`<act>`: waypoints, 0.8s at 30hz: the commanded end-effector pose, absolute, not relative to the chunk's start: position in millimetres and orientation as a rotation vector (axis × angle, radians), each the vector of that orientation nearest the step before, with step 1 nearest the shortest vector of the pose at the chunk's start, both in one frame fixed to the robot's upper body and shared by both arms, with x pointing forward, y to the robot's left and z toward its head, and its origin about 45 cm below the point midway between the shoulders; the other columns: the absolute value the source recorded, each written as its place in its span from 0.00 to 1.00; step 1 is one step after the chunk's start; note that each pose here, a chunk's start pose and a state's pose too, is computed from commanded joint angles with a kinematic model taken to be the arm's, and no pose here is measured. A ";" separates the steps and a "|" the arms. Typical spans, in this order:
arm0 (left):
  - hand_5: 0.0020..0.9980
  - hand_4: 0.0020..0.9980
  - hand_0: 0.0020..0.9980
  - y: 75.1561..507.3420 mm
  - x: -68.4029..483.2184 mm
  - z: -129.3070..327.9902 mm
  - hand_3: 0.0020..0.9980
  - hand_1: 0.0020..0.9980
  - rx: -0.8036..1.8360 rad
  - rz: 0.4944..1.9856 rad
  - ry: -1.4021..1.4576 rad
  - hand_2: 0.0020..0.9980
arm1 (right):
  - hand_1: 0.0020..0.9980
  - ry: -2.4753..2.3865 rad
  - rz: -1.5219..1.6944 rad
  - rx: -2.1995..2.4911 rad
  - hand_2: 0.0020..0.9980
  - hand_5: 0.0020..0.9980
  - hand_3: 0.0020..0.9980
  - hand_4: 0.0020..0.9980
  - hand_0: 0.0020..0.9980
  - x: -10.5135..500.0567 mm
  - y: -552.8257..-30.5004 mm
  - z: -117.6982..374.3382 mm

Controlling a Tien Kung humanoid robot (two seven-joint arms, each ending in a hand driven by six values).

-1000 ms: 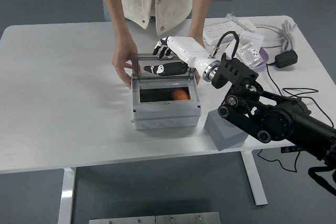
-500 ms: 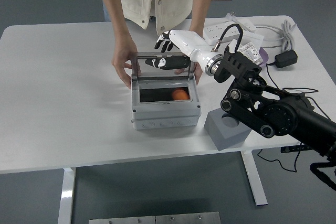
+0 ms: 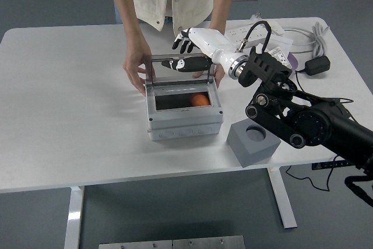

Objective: Fetch the battery,place it into the box,close the lid of the box

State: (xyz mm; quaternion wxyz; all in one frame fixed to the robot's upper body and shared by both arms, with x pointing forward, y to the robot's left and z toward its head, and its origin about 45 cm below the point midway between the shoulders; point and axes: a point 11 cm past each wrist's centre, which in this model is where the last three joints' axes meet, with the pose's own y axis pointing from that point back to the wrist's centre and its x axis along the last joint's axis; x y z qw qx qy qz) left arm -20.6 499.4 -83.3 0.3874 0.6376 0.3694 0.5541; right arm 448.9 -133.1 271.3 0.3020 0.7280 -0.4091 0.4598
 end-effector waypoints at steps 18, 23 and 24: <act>0.00 0.05 0.60 499.6 -18.9 -83.2 0.49 0.76 1.623 1.403 0.938 0.60 | 0.51 -1.117 1.162 1.930 0.52 0.70 0.60 0.91 0.61 462.5 -135.8 269.4; 0.00 0.05 0.60 499.3 -17.3 -83.4 0.49 0.76 1.619 1.403 0.936 0.60 | 0.51 -1.119 1.154 1.918 0.52 0.70 0.60 0.91 0.61 467.8 -136.4 271.8; 0.00 0.05 0.60 499.5 -16.7 -83.3 0.48 0.76 1.619 1.403 0.935 0.60 | 0.54 -1.119 1.152 1.916 0.59 0.70 0.63 0.91 0.63 468.9 -136.4 271.9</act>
